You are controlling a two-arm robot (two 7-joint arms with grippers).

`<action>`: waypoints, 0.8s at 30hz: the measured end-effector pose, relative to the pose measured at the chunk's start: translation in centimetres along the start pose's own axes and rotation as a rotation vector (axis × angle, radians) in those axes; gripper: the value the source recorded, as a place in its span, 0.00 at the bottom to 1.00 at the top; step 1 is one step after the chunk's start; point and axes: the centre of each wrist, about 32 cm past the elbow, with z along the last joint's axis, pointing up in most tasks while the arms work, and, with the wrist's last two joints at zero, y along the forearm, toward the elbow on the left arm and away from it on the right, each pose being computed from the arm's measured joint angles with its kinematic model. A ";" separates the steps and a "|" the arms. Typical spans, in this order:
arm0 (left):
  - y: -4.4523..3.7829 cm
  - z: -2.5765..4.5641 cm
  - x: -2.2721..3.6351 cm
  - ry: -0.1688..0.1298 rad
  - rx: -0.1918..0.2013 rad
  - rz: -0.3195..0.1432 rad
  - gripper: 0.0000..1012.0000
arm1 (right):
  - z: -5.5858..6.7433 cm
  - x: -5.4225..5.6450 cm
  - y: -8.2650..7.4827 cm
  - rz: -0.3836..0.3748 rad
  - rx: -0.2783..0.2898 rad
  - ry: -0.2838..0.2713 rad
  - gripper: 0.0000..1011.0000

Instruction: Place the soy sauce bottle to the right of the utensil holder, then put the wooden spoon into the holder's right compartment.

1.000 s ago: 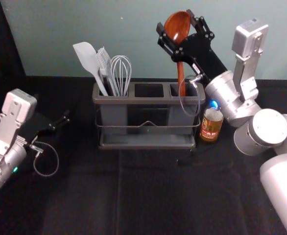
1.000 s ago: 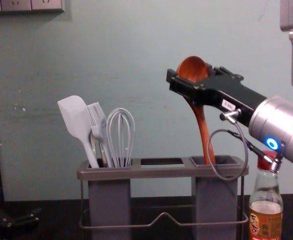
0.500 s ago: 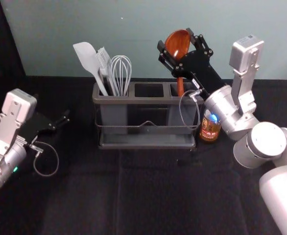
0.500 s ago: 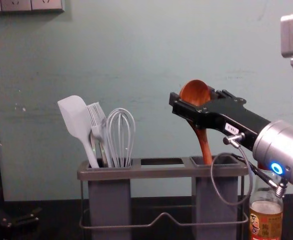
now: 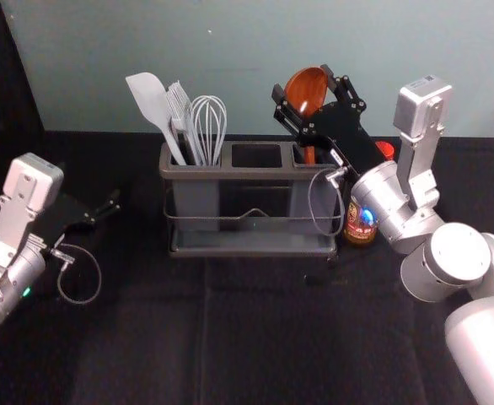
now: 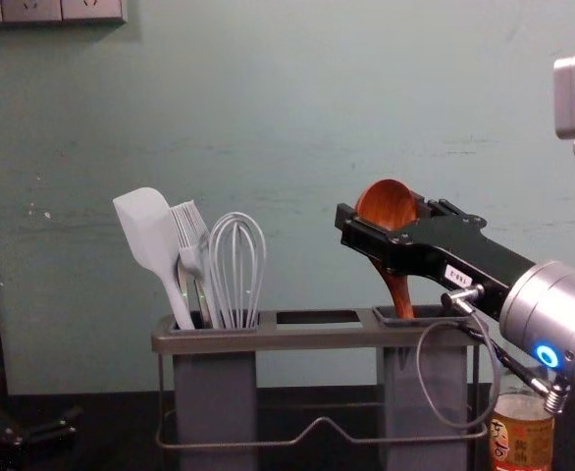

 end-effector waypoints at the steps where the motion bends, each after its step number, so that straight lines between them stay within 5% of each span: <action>1: 0.00 0.00 0.00 0.000 0.000 0.000 0.99 | 0.0 0.0 0.0 0.000 -0.001 0.000 0.83; 18: 0.00 0.00 0.00 0.000 0.000 0.000 0.99 | 0.0 0.0 -0.1 -0.002 0.002 0.007 0.99; 24: 0.00 0.00 0.00 0.000 0.000 0.000 0.99 | 1.3 0.2 0.1 -0.008 0.033 -0.001 0.99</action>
